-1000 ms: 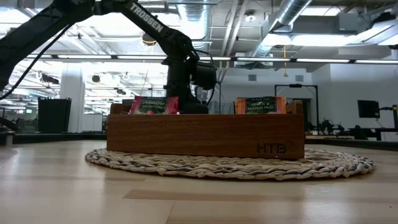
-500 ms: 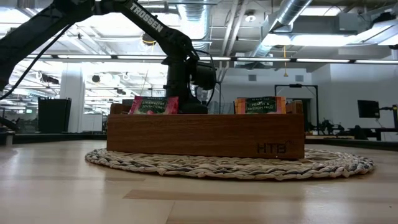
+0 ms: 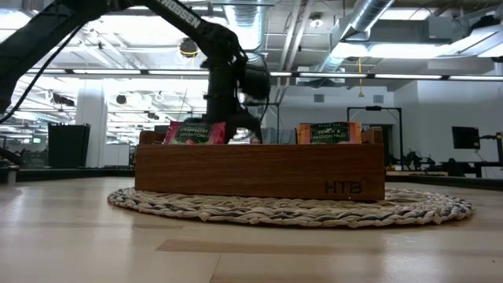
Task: Pick & Place Tea
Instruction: Put the brown tea bag into the middle section of the wooden organizer
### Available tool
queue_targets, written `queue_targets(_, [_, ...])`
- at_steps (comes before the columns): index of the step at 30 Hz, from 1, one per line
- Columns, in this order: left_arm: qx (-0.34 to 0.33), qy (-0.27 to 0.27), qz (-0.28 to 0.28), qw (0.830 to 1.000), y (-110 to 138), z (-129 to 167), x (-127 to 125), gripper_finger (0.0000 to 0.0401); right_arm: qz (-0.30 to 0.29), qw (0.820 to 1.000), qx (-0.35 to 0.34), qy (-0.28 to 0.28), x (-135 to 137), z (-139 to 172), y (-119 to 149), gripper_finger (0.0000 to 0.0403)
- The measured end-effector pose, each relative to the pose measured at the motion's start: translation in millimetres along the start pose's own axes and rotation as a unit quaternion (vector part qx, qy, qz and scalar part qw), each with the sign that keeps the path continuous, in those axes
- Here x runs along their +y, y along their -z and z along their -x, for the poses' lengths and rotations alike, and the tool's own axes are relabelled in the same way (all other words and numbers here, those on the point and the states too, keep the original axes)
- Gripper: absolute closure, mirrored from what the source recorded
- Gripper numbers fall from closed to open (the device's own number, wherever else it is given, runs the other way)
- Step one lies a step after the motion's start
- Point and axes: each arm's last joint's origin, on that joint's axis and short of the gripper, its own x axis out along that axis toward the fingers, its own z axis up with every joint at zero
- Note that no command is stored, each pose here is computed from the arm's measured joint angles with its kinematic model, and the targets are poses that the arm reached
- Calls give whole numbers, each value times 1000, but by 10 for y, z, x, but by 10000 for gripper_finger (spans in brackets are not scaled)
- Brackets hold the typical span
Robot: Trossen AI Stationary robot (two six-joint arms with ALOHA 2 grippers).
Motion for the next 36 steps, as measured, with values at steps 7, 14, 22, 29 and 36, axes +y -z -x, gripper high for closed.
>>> queue_targets(7, [-76, 34, 35, 996, 60, 563, 106, 401, 1, 1000, -1, 0, 4, 5, 4, 148])
queue_targets(14, [-201, 116, 113, 966, 237, 1357, 234, 401, 17, 998, -57, 4, 127, 177, 129, 148])
queue_targets(22, [-354, 255, 198, 878, 554, 2203, 207, 401, -20, 979, -189, 67, 179, 311, 198, 148])
queue_targets(29, [-399, 349, 204, 823, 779, 2523, -64, 401, -28, 975, -198, 96, 125, 194, 115, 148])
queue_targets(36, [-401, 376, 192, 813, 940, 2588, -300, 401, -23, 975, -199, 96, 123, 154, 48, 148])
